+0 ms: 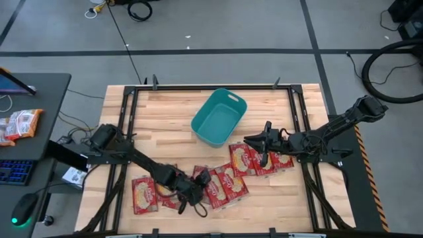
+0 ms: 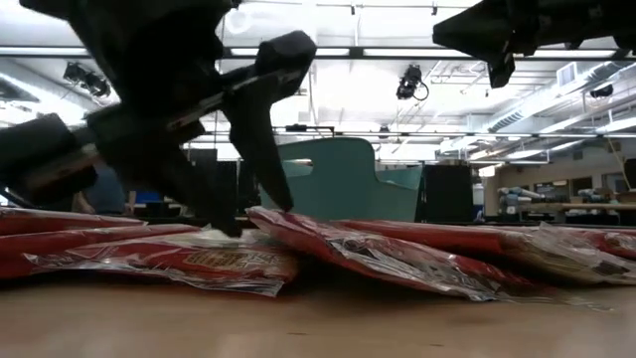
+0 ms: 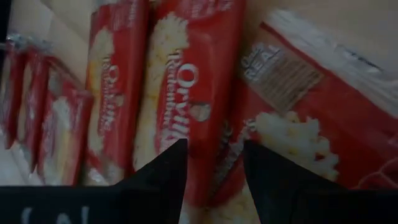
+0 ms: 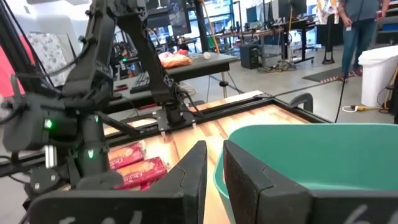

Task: Sort popcorn bags into baskets
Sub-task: Put the popcorn pack into the blue bin

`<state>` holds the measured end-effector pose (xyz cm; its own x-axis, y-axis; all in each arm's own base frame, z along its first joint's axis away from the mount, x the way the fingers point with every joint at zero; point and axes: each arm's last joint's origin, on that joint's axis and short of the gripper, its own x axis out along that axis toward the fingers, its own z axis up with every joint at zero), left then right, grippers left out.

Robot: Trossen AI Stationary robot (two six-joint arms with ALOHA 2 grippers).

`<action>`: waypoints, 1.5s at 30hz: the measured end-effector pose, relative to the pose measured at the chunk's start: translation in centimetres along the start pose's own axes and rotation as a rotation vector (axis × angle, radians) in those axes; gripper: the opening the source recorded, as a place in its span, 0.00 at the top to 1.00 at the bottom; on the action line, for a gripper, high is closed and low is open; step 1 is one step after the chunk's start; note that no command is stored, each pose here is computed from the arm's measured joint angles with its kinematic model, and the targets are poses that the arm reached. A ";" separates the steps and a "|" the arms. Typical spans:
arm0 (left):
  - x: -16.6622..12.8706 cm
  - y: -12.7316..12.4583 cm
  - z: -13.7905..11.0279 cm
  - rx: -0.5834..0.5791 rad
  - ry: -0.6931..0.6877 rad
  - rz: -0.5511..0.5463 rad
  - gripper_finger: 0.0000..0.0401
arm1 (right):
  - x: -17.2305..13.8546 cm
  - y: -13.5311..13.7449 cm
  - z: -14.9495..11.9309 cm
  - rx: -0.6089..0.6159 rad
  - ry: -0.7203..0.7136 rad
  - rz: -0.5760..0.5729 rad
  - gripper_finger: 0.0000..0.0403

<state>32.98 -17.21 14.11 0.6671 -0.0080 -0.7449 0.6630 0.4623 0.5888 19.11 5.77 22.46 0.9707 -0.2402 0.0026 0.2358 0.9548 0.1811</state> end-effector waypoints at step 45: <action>-8.3 5.0 -1.4 -0.367 -0.076 0.021 0.95 | 0.0 0.0 0.0 -0.017 0.006 0.018 0.85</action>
<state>30.31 -13.62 22.80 0.7115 -0.0549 -0.7005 0.4926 0.7500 0.4415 19.13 5.82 22.43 0.9751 -0.2217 0.0001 0.2186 0.9618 0.1647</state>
